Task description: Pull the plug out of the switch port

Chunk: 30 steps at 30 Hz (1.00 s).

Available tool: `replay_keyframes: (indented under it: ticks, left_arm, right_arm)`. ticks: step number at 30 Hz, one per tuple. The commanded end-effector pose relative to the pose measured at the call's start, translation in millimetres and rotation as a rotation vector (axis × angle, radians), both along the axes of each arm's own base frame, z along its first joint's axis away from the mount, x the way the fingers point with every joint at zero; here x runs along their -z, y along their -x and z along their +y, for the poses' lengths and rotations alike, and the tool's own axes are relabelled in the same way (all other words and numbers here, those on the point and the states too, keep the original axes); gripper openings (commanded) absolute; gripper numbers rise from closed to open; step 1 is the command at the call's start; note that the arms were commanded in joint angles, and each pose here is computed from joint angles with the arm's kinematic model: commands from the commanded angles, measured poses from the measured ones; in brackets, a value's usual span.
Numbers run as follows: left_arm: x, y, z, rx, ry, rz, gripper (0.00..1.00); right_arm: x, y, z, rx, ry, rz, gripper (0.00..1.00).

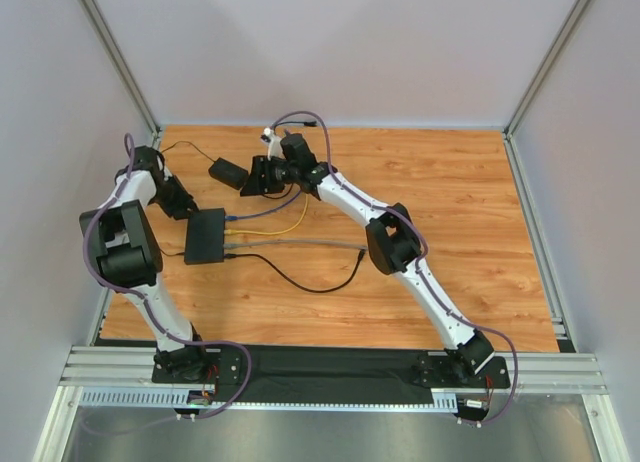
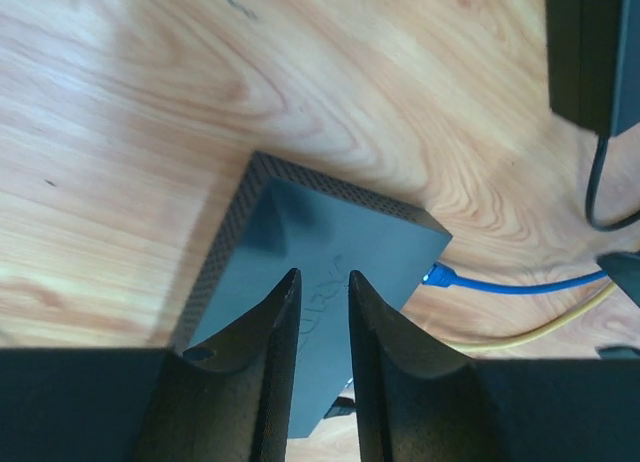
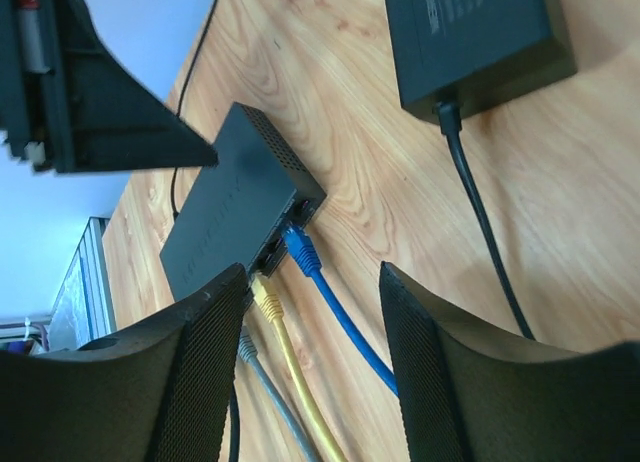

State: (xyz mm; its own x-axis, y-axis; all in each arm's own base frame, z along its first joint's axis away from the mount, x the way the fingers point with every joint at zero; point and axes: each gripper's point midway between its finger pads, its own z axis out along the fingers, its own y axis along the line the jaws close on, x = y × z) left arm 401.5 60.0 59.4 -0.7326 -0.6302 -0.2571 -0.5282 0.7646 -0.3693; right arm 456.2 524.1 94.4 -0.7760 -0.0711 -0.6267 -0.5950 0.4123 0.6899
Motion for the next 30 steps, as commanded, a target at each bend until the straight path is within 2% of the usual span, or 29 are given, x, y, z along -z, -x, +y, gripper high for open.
replay_keyframes:
  ticks: [1, 6, 10, 16, 21, 22, 30]
  left_arm:
    - [-13.3, 6.6, -17.3, 0.009, -0.020, -0.023, 0.33]
    - [-22.9, -12.7, -19.6, -0.007, -0.059, -0.029, 0.35]
    - [-40.1, -51.6, -29.0, -0.001, -0.075, -0.086, 0.35]
    - [-25.6, -85.5, -42.1, 0.007, -0.082, -0.044, 0.30]
    - [13.9, -75.4, -55.0, 0.046, -0.101, 0.082, 0.26]
    - [21.7, -68.4, -58.3, 0.055, -0.104, 0.107, 0.26]
    - [29.2, -22.9, -60.0, 0.078, -0.122, 0.144, 0.25]
  right_arm:
    - [3.6, 2.7, 18.4, 0.018, -0.037, 0.004, 0.57]
    - [35.6, 9.3, 16.8, 0.035, 0.014, 0.083, 0.53]
    - [47.0, 14.8, 11.9, 0.043, 0.043, 0.111, 0.52]
    - [62.5, 27.8, 4.3, 0.042, 0.070, 0.196, 0.49]
    - [42.9, 54.7, 13.0, -0.047, 0.045, 0.209, 0.48]
    - [51.9, 62.4, 10.2, -0.053, 0.065, 0.230, 0.48]
    - [30.3, 94.2, 8.3, -0.126, 0.038, 0.274, 0.48]
